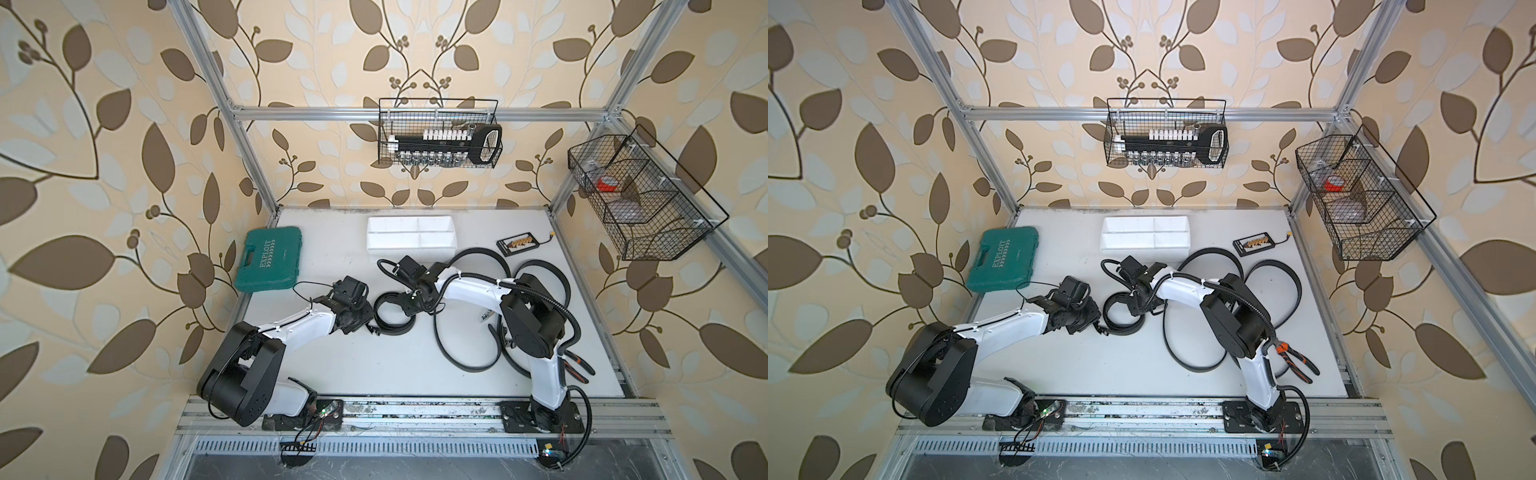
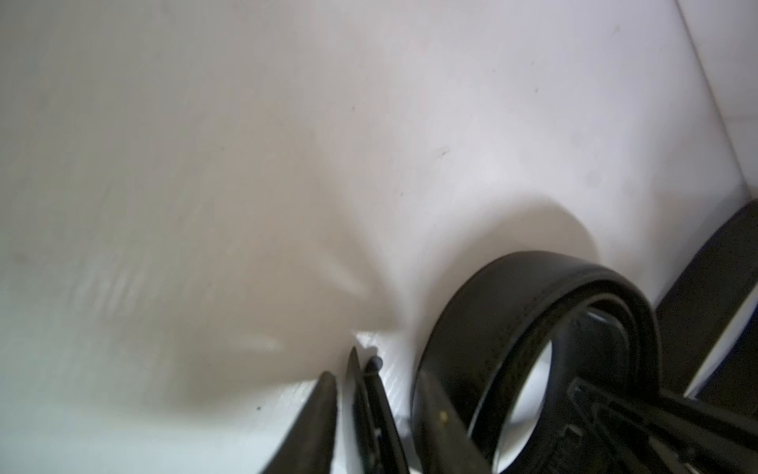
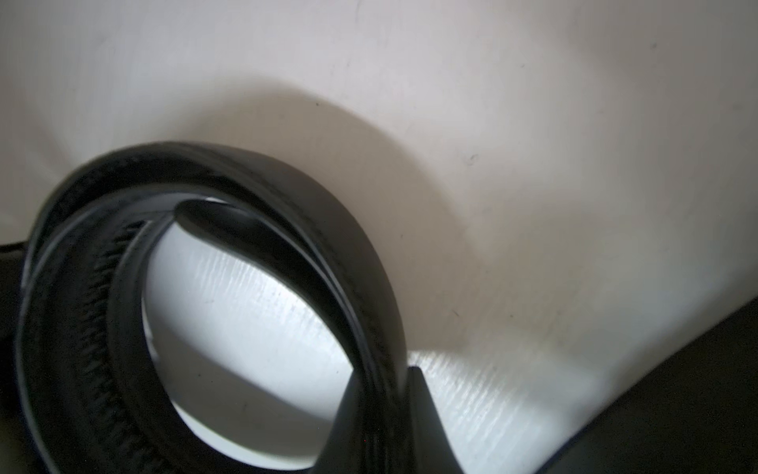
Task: Place the belts into the storage roll
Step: Pick up the belt from the center of the board.
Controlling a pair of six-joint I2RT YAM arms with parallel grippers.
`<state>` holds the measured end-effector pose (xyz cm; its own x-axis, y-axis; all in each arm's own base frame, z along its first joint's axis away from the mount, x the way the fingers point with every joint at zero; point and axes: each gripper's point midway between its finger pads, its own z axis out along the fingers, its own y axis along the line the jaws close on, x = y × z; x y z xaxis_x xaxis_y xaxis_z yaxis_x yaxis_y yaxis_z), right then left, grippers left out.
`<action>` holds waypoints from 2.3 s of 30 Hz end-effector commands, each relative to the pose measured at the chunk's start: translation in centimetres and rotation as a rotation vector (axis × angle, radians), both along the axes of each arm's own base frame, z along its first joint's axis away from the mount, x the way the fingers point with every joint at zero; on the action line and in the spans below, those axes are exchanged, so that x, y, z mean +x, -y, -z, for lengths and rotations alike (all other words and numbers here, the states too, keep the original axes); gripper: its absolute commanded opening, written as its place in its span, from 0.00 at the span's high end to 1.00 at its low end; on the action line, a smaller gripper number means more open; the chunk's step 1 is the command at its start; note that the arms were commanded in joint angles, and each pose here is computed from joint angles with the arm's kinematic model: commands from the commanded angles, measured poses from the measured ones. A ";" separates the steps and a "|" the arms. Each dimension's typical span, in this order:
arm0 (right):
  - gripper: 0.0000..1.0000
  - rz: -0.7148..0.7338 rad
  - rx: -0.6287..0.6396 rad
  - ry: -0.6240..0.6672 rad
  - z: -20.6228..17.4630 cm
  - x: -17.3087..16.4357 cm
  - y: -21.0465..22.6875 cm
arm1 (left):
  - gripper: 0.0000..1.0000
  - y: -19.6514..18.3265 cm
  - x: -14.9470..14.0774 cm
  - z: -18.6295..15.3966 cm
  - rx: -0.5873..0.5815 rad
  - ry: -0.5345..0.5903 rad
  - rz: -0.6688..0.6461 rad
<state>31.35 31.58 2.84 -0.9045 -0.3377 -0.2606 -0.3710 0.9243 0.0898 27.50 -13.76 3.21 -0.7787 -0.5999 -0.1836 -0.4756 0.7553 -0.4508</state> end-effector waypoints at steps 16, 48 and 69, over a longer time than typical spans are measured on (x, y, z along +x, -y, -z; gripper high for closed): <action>1.00 -0.008 -0.087 -0.098 2.6 -0.7 1.5 | 0.01 0.6 -4.6 -4.4 -0.121 0.010 0.098; 1.00 -0.034 -0.116 -0.088 2.6 -1.5 2.9 | 0.01 5.6 -3.8 -1.7 -0.209 -0.105 -0.029; 1.00 -0.062 -0.144 -0.056 0.8 -2.4 3.1 | 0.19 4.7 -2.5 1.2 -0.063 -0.169 0.010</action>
<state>31.16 30.25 2.91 -0.8872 -0.3885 -0.2489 -0.4073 0.9129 0.0269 25.86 -19.95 3.56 -0.7982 -0.6024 -0.0015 -0.5252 0.6971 -0.4881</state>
